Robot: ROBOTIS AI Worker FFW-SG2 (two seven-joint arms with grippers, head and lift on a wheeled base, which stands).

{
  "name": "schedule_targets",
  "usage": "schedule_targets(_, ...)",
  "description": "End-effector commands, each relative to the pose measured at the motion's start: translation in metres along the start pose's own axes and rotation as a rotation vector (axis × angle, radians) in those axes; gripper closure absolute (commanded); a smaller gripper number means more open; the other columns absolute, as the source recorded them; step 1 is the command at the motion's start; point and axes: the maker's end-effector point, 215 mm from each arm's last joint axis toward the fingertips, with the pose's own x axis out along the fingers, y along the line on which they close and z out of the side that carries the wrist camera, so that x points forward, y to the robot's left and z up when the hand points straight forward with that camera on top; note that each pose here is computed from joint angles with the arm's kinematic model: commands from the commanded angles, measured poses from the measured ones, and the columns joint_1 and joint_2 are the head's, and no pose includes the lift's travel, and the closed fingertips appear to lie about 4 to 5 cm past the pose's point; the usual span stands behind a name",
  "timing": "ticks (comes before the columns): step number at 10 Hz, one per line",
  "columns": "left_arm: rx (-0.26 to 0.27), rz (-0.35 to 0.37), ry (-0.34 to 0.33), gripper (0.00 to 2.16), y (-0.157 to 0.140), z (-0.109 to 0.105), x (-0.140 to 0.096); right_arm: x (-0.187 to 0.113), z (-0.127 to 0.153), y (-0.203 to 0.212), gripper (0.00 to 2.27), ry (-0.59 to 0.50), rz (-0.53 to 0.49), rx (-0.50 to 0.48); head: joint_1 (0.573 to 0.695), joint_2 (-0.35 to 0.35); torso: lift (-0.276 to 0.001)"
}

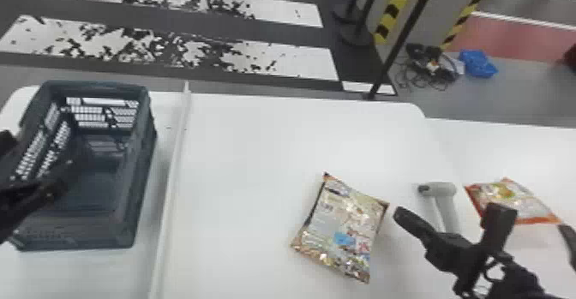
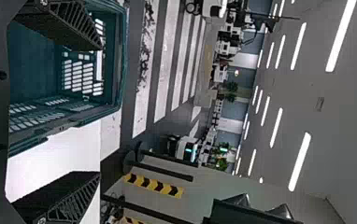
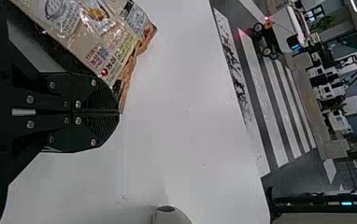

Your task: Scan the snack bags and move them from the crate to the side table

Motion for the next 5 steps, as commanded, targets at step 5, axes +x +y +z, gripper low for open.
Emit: schedule_targets(5,-0.006,-0.008,0.006,0.04,0.0,-0.004,0.0,0.03,-0.011,0.02,2.24,0.03,0.032,-0.038,0.695,-0.175,-0.087)
